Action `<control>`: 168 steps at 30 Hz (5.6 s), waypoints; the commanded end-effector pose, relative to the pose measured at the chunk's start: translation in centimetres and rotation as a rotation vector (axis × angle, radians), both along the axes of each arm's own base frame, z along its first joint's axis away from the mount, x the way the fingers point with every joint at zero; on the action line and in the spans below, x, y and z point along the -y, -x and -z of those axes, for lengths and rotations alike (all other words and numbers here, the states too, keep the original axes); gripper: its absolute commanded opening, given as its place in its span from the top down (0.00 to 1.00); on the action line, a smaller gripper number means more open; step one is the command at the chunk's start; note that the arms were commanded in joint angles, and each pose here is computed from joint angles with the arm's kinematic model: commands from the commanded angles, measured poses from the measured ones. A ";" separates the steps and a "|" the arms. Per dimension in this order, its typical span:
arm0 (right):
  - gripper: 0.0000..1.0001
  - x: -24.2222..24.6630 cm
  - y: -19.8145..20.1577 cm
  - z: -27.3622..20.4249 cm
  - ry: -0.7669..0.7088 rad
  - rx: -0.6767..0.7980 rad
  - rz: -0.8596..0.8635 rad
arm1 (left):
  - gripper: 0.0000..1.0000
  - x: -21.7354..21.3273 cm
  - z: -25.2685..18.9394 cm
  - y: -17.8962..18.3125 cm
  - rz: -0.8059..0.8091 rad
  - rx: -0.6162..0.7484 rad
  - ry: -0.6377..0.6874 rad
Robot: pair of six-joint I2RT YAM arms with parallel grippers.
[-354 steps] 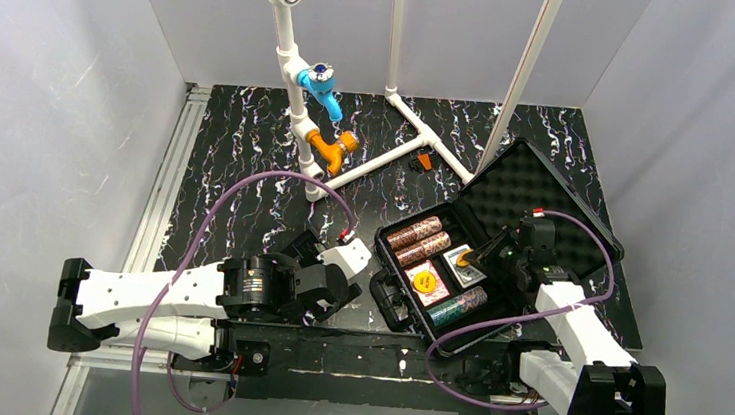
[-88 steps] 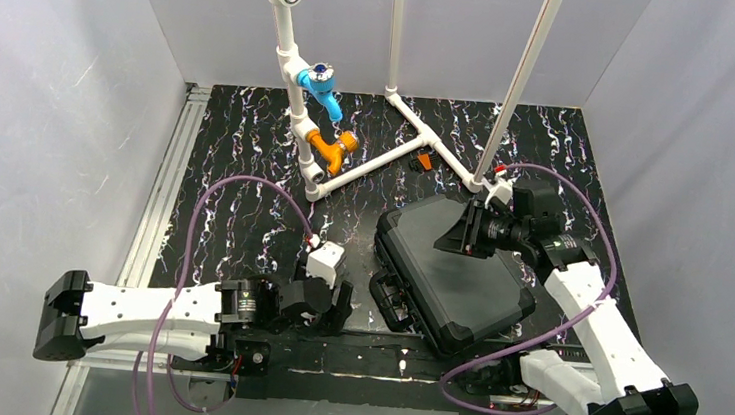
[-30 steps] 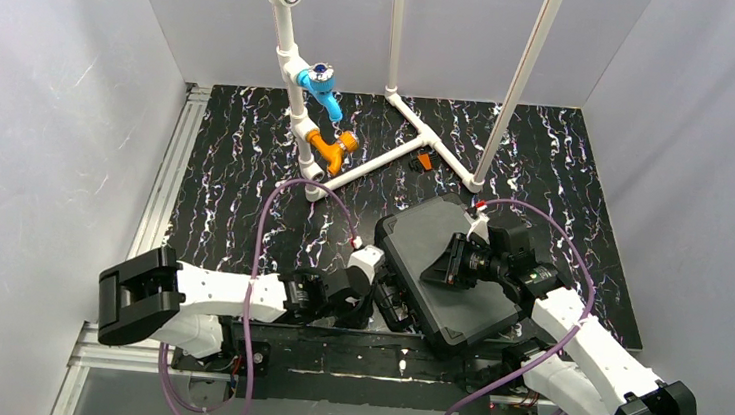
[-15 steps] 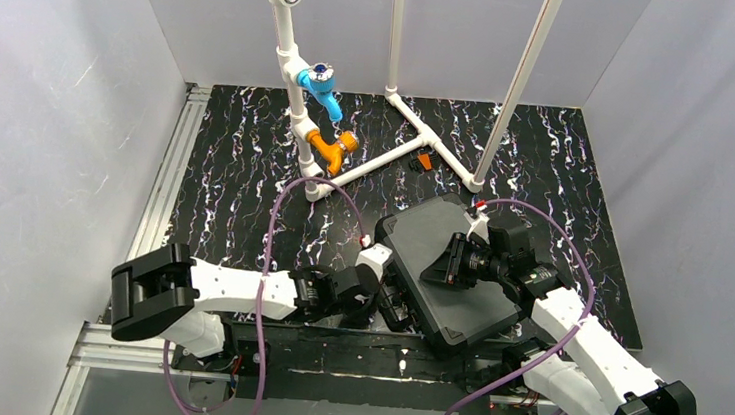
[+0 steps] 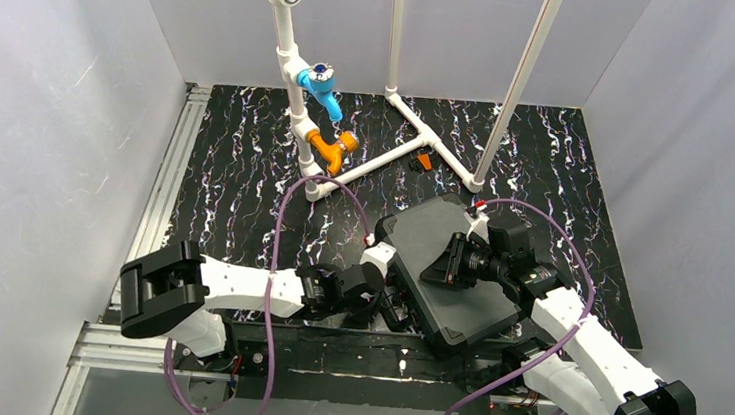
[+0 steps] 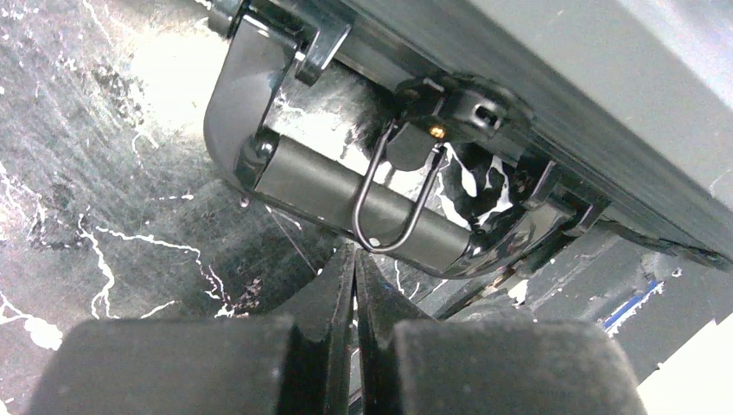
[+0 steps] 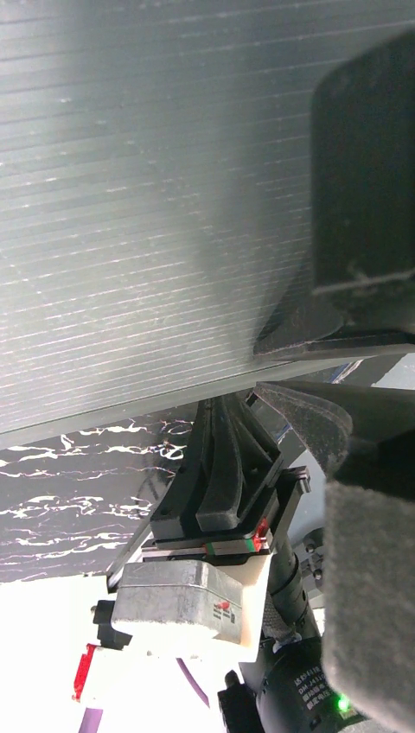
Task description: Pack up texas hold em set
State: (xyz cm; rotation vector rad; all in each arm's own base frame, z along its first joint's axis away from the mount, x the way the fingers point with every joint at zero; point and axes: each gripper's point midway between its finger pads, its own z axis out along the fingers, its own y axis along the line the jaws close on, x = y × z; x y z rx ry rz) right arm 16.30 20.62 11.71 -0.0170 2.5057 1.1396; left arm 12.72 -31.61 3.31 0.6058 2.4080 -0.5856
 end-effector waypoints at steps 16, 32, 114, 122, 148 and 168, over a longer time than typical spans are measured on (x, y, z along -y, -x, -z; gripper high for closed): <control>0.76 3.6 2.1 5.9 0.229 -0.136 0.050 | 1.00 2.0 -2.0 -1.5 -0.001 0.049 0.027; 0.76 3.7 2.2 6.1 0.236 -0.138 0.047 | 1.00 4.2 -2.0 -2.1 0.025 0.049 0.077; 0.77 4.0 2.6 6.9 0.253 -0.154 0.049 | 1.00 4.9 -10.4 -2.6 0.072 0.126 0.285; 0.77 4.0 2.5 7.0 0.252 -0.161 0.054 | 1.00 2.5 -7.3 -2.1 0.026 0.090 0.201; 0.77 4.0 2.6 7.6 0.255 -0.170 0.054 | 1.00 3.9 -1.8 -1.3 0.052 -0.025 0.091; 0.77 4.2 2.7 7.7 0.260 -0.173 0.058 | 1.00 5.0 -4.2 -1.0 0.076 -0.010 0.164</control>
